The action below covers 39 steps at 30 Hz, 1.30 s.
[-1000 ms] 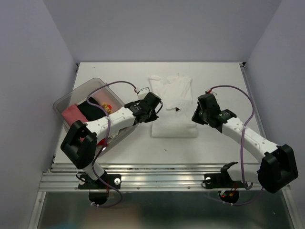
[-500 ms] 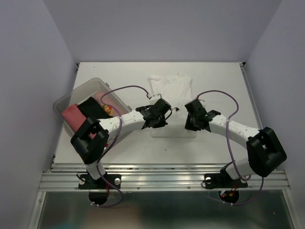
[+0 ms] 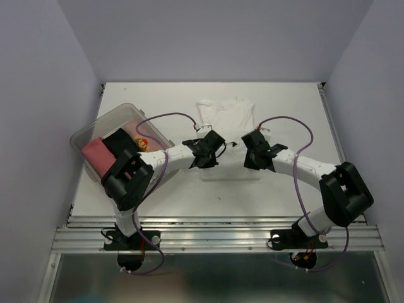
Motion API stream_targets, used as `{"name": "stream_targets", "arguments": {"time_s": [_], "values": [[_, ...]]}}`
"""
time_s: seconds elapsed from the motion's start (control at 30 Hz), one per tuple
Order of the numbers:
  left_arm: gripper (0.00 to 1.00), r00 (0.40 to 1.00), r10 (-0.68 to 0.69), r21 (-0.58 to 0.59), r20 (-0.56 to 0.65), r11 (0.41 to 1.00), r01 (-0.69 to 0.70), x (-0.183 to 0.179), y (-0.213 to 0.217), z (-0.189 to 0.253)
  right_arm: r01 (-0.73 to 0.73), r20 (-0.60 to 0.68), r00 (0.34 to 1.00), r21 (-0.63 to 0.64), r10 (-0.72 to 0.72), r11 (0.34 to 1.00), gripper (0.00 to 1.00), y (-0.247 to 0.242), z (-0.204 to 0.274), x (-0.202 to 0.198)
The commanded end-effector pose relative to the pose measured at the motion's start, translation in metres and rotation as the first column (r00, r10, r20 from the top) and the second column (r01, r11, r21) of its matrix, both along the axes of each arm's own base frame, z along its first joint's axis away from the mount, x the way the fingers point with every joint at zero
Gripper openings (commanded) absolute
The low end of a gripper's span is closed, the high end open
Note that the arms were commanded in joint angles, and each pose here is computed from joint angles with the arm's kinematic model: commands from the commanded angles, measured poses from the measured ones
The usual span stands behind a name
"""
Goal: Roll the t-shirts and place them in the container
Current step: Roll the T-shirt to the center of the board.
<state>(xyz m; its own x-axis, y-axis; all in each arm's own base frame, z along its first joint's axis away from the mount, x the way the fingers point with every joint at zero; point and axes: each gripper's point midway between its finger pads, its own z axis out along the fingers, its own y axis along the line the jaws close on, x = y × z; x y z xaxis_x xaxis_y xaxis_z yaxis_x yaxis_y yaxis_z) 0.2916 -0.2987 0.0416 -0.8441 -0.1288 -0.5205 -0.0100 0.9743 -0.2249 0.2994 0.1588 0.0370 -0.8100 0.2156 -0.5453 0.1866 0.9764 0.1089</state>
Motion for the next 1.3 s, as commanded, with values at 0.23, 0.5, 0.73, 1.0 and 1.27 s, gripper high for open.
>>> {"name": "stream_targets", "arguments": {"time_s": [0.23, 0.5, 0.73, 1.0, 1.27], "values": [[0.00, 0.995, -0.018, -0.096, 0.101, 0.995, 0.028, 0.011, -0.014, 0.062, 0.050, 0.103, 0.994, -0.055, -0.044, 0.997, 0.01, -0.025, 0.029, 0.002], [0.00, 0.999, -0.021, 0.003, 0.026, 1.000, 0.021, 0.010, -0.010, 0.006, 0.071, 0.003, 0.997, -0.114, -0.072, 0.991, 0.01, -0.037, -0.026, 0.001], [0.00, 0.996, -0.003, -0.010, 0.084, 1.000, 0.004, 0.009, 0.000, 0.033, 0.069, 0.022, 0.997, -0.043, -0.068, 0.997, 0.01, -0.034, -0.003, -0.011], [0.03, 0.966, 0.080, -0.139, 0.244, 0.989, -0.047, 0.005, 0.024, 0.115, 0.104, 0.093, 0.990, 0.015, -0.105, 0.994, 0.11, -0.053, 0.042, -0.031], [0.20, 0.983, 0.131, -0.127, 0.126, 0.985, -0.115, -0.028, 0.046, 0.072, 0.114, -0.018, 0.993, 0.246, -0.113, 0.963, 0.48, -0.047, 0.021, -0.055]]}}
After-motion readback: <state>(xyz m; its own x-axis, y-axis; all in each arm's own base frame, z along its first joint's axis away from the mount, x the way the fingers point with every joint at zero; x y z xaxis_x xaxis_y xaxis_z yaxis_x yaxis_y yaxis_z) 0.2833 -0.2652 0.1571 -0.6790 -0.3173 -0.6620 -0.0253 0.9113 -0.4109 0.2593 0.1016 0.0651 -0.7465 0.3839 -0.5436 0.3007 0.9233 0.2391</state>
